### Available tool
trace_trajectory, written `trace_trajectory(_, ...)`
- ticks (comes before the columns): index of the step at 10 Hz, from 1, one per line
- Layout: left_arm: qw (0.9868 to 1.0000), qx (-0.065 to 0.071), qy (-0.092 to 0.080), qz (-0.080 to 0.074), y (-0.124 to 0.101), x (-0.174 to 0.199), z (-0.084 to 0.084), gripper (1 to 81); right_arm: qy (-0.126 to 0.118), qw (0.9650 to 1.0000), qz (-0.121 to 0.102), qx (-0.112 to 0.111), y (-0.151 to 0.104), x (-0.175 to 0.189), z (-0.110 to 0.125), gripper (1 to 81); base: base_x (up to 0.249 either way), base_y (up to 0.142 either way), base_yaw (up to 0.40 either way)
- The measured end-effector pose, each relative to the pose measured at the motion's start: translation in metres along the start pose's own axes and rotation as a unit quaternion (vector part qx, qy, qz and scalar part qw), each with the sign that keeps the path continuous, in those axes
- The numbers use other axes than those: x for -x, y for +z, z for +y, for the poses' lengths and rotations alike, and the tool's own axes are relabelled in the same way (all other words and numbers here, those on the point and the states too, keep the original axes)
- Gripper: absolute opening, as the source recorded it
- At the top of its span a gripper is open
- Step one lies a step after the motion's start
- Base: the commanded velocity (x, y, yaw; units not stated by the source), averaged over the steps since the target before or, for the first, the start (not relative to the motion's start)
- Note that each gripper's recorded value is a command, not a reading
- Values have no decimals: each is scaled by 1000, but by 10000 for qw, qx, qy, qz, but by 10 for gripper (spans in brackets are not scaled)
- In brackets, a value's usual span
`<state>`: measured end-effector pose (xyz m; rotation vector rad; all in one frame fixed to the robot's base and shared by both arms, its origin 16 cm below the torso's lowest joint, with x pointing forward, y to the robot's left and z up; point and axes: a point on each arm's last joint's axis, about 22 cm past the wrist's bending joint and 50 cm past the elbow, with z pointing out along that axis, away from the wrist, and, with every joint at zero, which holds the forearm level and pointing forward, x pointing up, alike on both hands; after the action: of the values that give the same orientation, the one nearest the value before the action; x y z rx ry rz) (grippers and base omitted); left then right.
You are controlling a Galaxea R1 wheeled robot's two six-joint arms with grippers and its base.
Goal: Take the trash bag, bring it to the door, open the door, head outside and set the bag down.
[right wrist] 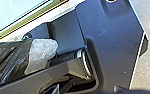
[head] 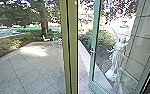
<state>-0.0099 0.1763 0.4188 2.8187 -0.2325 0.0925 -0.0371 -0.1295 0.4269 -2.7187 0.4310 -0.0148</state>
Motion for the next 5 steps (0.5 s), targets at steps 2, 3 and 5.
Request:
trace_trajectory(2, 10000, 3, -3, -7, 0, 1, 0, 10, -8, 10000, 12, -5, 0, -2, -1, 811, 0, 0, 0)
trace_trajectory(3, 10000, 1, -3, -7, 0, 1, 0, 10, -7, 10000, 15, -9, 0, -2, -1, 811, 0, 0, 0)
trace_trajectory(5, 10000, 5, -3, -5, 0, 0, 1, 10, -6, 10000, 14, -6, 0, -2, -1, 811, 0, 0, 0)
